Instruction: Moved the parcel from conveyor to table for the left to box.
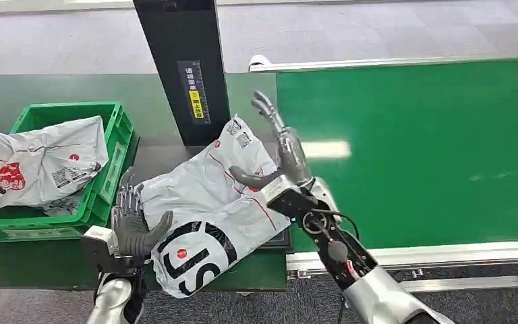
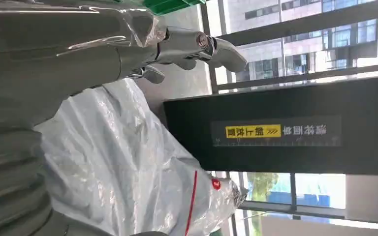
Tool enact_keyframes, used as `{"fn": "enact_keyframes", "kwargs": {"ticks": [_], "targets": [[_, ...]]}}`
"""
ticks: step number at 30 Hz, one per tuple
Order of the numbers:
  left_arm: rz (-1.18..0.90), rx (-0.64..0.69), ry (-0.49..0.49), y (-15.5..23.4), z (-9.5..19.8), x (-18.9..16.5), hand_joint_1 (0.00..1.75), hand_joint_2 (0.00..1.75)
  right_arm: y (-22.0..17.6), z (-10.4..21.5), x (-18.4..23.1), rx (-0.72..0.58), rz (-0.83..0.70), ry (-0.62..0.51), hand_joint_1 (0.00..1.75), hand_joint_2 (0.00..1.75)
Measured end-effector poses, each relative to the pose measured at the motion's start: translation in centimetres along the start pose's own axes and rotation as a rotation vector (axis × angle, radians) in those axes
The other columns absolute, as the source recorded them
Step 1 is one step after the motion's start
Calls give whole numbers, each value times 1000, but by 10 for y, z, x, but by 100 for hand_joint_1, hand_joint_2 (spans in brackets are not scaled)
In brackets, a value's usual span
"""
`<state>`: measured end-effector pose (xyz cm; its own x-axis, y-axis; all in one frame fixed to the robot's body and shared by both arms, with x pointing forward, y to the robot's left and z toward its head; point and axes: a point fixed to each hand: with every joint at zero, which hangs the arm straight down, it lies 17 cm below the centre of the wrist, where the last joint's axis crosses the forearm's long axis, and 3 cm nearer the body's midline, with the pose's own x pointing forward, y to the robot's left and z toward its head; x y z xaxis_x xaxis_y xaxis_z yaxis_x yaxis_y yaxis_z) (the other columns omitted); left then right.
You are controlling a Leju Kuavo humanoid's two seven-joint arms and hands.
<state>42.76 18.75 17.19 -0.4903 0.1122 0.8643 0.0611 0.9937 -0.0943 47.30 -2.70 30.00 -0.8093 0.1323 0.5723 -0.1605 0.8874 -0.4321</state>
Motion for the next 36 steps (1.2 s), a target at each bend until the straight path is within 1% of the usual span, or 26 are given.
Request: {"fn": "enact_keyframes", "kwargs": {"ticks": [3,9,11,16,17,18,21,22,23,24,26,28,31,33,36], "targets": [[-5,-11,2,-2,1,-1,0,175,-24,0,3,-64,-48,1,0,175],[-5,-12,3,-2,1,-1,0,175,-28,0,4,-75,-50,0,0,175],[-5,-17,6,-2,2,-2,0,175,-51,1,8,-136,-54,-11,0,175],[-9,-22,8,-3,1,-4,0,175,-67,3,9,-189,-126,-4,0,175],[-9,-22,7,-3,1,-3,0,175,-73,4,7,-215,-177,6,0,175],[-10,-22,7,-3,0,-4,0,175,-80,5,5,-249,-261,19,0,175],[-14,-18,7,-2,0,-4,0,175,-102,18,-14,-378,-614,80,0,175],[-16,-18,8,-2,1,-4,0,175,-107,24,-22,-409,-692,101,0,175],[-23,-23,10,-3,2,-5,0,175,-108,32,-29,-419,-717,114,0,175],[-26,-36,12,-5,4,-5,0,175,-106,39,-35,-410,-704,132,0,175],[11,-86,14,-14,9,-4,0,175,-99,57,-55,-400,-659,202,0,175],[29,-157,14,-28,15,-1,0,175,-91,77,-78,-401,-616,296,0,175],[42,-252,22,-52,22,3,0,175,-81,120,-109,-429,-546,441,0,175],[-19,-298,27,-65,25,2,0,175,-76,144,-119,-437,-499,506,0,175],[-58,-330,25,-77,26,2,0,175,-68,167,-128,-433,-472,570,0,175]]}}
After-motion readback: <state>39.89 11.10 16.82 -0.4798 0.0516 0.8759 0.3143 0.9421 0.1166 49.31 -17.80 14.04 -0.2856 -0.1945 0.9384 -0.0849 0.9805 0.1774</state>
